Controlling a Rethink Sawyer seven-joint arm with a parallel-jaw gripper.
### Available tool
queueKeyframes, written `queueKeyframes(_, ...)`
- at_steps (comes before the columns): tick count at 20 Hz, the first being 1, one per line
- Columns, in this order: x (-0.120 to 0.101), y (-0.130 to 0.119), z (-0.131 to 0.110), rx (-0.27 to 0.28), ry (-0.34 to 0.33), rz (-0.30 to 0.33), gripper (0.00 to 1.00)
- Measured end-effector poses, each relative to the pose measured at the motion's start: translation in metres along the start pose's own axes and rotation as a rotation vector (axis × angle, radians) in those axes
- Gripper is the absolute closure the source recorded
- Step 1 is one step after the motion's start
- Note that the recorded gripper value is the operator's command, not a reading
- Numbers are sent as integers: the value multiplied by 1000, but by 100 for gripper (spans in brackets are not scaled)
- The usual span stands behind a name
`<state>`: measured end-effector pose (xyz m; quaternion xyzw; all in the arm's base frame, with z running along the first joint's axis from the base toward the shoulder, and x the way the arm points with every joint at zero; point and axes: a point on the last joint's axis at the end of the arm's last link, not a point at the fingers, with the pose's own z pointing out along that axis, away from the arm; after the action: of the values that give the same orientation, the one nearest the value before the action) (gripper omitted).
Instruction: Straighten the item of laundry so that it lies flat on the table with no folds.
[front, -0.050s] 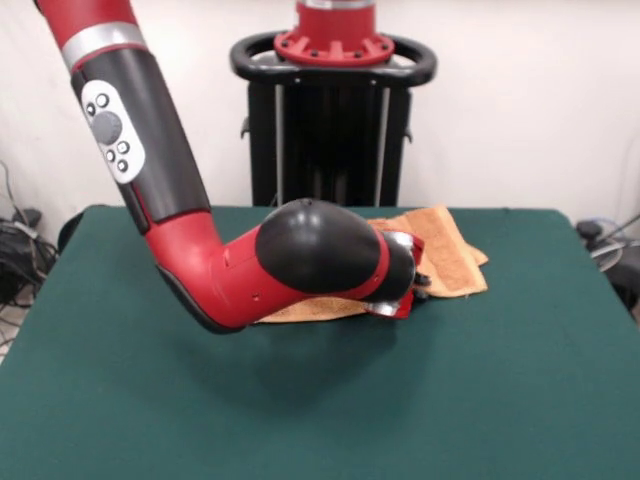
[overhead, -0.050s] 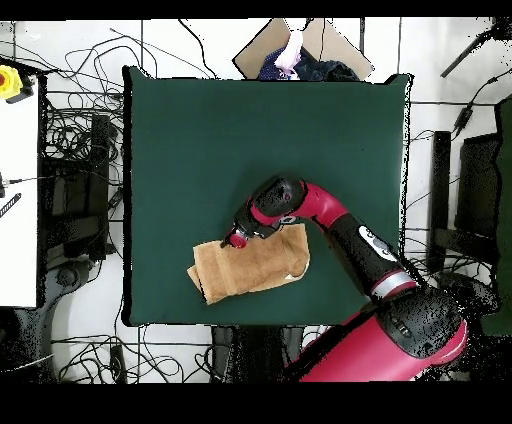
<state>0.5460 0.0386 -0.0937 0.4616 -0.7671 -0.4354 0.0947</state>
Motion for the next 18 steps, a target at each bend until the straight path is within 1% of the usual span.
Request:
queueKeyframes(4, 1, 6, 1, 40, -9, -15, 100)
queueKeyframes(11, 0, 13, 2, 92, -17, -33, 100)
queueKeyframes(17, -2, 29, -5, 190, -9, -72, 100)
queueKeyframes(18, -2, 31, -7, 199, -7, -75, 100)
